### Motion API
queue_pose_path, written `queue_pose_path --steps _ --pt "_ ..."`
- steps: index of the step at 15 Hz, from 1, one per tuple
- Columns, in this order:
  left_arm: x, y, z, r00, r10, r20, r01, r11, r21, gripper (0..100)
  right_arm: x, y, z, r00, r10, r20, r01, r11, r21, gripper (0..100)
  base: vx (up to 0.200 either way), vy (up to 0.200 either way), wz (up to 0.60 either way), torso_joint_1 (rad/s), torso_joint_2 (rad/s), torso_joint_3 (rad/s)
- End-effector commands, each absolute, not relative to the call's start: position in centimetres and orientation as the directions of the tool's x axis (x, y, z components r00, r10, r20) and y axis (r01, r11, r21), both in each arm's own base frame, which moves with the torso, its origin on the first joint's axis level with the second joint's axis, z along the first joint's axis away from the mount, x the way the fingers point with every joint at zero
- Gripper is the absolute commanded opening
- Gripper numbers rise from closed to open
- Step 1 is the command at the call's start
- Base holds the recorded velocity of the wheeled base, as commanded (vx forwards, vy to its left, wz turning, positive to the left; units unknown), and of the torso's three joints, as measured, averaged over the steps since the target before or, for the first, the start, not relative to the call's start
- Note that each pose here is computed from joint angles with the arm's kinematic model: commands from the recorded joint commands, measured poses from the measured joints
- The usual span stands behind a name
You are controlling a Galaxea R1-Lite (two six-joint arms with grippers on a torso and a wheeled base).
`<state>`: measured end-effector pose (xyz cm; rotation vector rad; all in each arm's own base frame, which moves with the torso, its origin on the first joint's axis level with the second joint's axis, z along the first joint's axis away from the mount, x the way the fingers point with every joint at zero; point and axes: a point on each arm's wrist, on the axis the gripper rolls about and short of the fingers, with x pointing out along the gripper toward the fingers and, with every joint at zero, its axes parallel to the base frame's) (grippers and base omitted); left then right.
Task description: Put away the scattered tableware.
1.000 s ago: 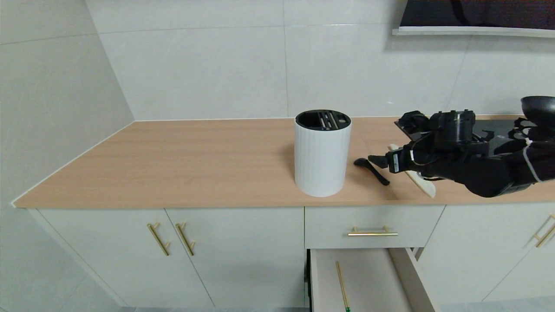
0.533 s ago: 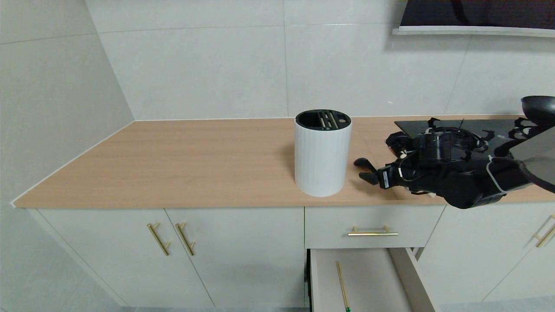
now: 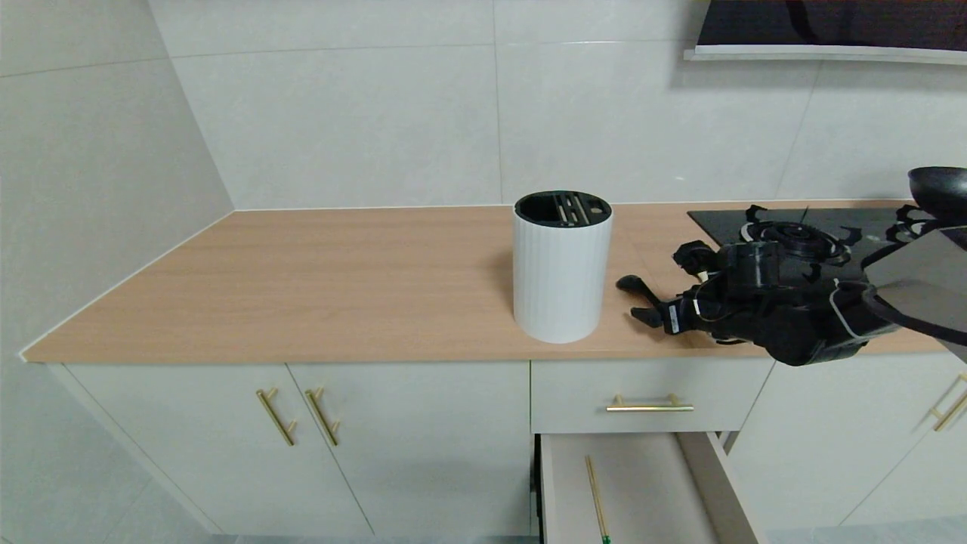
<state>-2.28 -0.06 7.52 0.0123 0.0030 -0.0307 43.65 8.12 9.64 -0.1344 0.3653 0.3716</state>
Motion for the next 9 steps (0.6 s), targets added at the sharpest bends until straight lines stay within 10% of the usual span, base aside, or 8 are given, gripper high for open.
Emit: queue_pose_path --steps 1,9 --pt "-2.28 -0.06 7.52 1.000 -0.031 -0.003 0.031 0.999 0.012 100 43.83 8.14 9.13 0.864 0.328 -0.381 -0.377 0.924 -0.061 100 0.000 0.000 0.00 0.000 0.00 0.000" --pt "-2.28 -0.06 7.52 1.000 -0.031 -0.003 0.031 0.999 0.012 100 44.36 8.08 8.47 0.865 0.320 -0.387 -0.371 0.927 -0.061 100 0.000 0.000 0.00 0.000 0.00 0.000"
